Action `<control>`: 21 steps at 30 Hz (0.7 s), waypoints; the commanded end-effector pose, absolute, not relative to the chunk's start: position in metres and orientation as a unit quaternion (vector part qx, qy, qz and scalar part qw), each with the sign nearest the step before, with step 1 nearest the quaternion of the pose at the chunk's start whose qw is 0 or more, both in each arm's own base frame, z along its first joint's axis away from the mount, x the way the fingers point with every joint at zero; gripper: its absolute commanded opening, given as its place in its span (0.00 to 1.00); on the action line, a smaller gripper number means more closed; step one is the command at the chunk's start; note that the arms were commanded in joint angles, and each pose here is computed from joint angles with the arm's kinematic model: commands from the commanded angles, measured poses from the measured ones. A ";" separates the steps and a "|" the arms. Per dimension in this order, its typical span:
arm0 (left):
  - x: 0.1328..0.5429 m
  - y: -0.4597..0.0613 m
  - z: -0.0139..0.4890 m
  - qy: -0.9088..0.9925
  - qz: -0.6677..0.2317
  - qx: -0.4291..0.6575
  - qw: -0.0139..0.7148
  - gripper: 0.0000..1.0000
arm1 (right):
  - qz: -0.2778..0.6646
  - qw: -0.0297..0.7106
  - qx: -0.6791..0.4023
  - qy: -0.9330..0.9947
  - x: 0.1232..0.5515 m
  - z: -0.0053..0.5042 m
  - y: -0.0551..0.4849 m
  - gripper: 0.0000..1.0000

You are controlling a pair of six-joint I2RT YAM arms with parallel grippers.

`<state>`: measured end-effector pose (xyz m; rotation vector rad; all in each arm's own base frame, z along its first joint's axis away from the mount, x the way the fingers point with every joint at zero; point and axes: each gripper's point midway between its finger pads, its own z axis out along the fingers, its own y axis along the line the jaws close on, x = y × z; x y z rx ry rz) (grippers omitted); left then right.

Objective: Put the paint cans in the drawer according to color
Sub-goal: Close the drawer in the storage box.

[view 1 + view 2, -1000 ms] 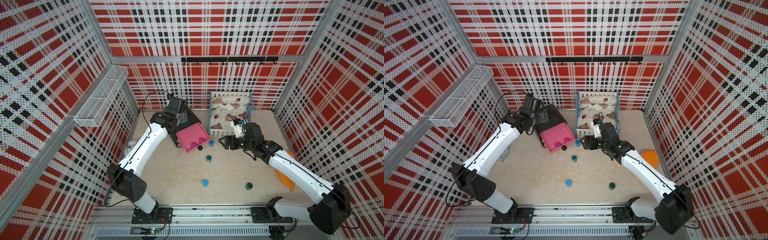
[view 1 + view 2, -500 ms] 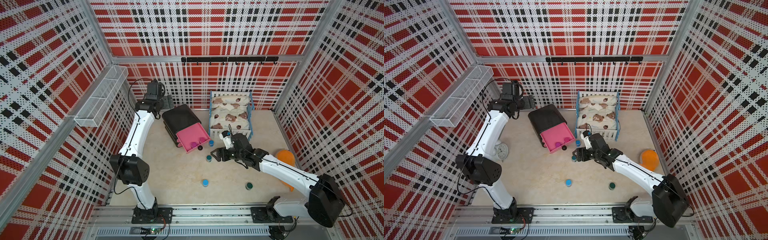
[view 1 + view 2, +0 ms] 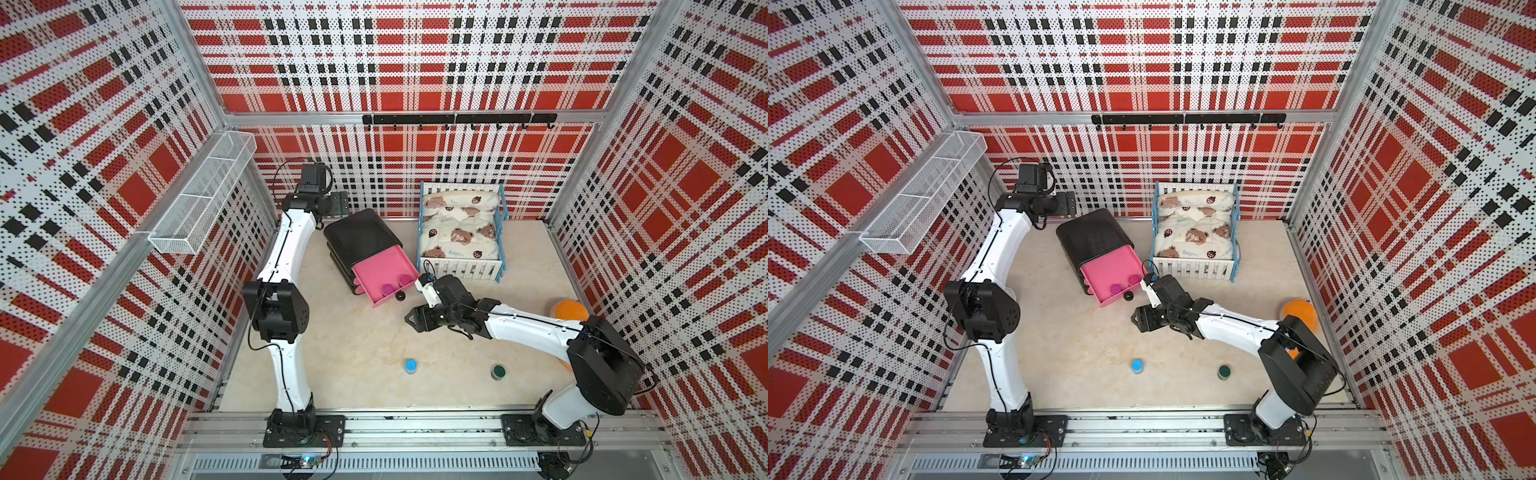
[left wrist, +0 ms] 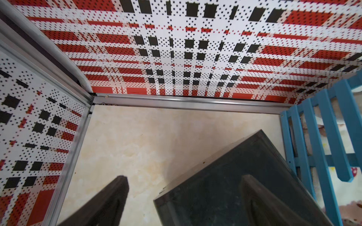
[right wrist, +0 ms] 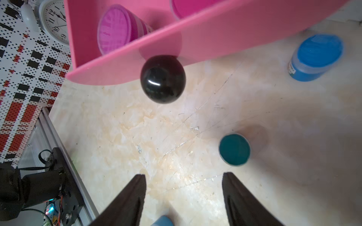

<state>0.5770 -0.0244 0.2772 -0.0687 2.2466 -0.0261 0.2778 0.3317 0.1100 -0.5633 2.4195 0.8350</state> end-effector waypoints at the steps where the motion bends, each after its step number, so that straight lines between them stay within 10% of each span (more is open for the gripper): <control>1: 0.589 -0.026 0.278 0.896 -0.029 -0.003 0.443 0.92 | 0.325 0.282 -0.222 0.875 0.287 0.127 0.352 0.67; 21: 0.600 -0.025 0.241 0.906 -0.048 0.030 0.420 0.97 | 0.291 0.302 -0.236 0.876 0.305 0.134 0.358 0.84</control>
